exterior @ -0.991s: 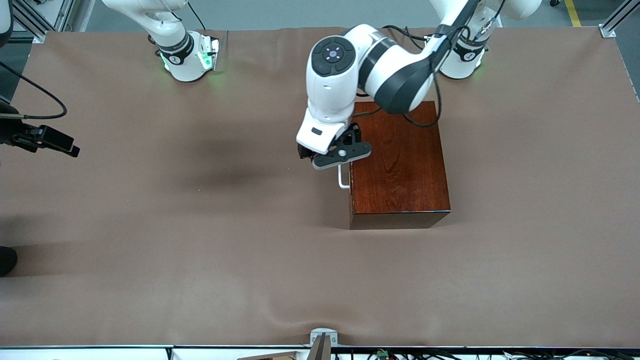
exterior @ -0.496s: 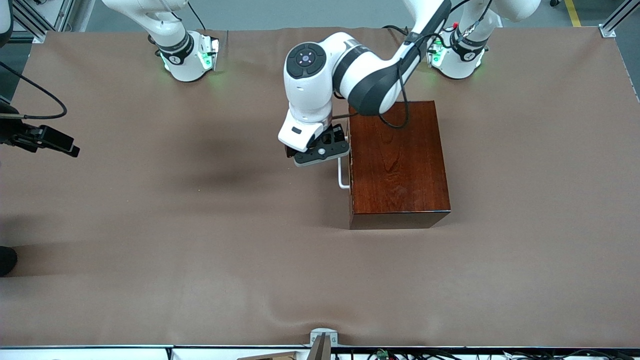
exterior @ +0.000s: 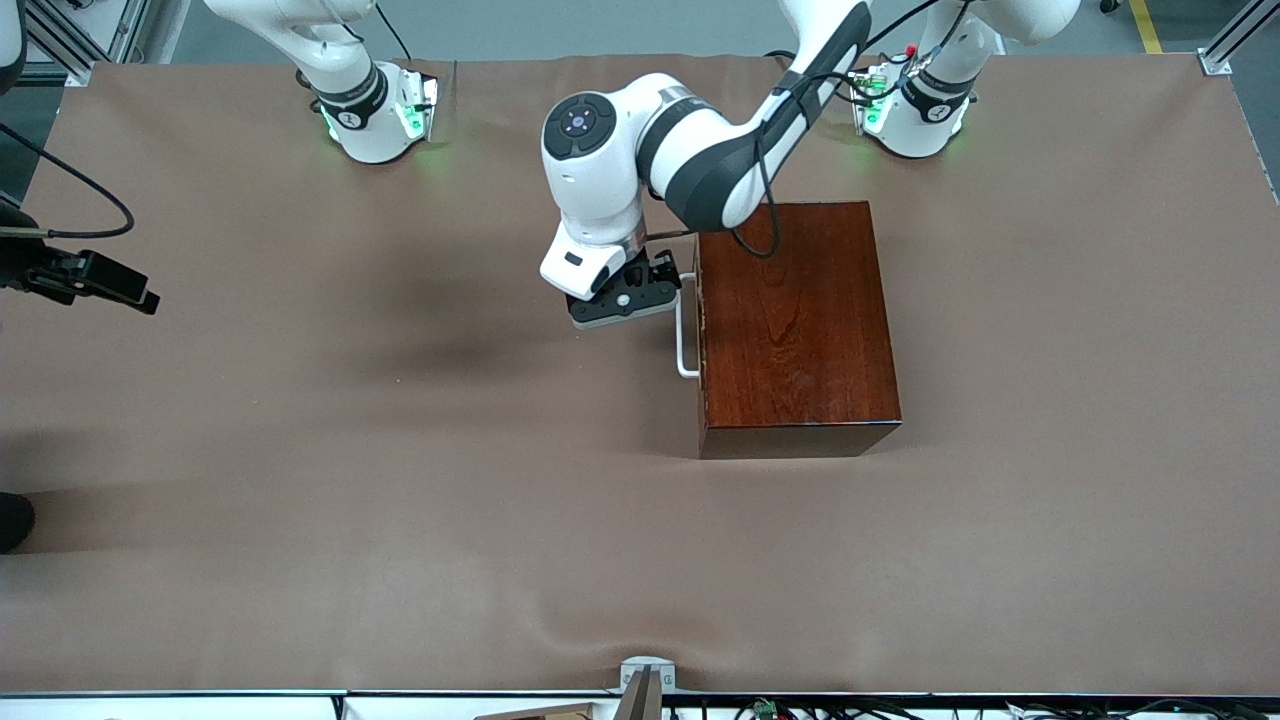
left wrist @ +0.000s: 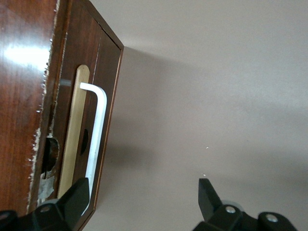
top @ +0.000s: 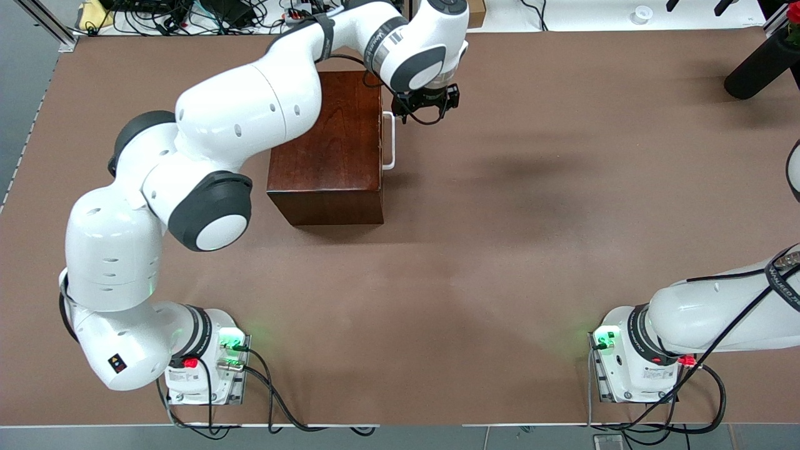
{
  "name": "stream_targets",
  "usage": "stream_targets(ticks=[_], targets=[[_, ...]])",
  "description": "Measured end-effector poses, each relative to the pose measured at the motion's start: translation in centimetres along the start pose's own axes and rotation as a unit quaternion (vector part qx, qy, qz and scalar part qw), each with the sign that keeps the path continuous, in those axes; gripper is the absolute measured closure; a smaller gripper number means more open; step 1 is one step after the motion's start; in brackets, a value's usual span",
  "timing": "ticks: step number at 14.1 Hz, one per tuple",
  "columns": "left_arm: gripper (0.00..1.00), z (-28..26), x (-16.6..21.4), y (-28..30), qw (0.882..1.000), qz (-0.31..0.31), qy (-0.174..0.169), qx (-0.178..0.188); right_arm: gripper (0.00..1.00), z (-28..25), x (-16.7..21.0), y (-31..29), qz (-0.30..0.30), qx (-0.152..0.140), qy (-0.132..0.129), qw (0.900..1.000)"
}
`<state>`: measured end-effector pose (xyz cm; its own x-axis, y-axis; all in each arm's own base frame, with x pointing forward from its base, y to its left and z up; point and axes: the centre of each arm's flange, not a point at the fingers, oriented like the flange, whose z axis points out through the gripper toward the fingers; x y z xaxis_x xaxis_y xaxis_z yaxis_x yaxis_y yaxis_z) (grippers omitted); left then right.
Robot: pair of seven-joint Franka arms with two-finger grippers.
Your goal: Open drawer, take yellow block, close drawer
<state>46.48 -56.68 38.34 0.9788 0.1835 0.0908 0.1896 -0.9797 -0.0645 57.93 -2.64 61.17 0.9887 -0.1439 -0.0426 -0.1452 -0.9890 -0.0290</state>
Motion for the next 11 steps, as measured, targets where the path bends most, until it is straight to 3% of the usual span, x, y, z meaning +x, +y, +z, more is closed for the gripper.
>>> stream_targets(ticks=[11], targets=[[0.00, 3.3, -0.2, -0.2, 0.999, 0.030, -0.007, 0.040, 0.00, 0.0, 0.0, 0.0, 0.000, 0.000, 0.000, 1.000]])
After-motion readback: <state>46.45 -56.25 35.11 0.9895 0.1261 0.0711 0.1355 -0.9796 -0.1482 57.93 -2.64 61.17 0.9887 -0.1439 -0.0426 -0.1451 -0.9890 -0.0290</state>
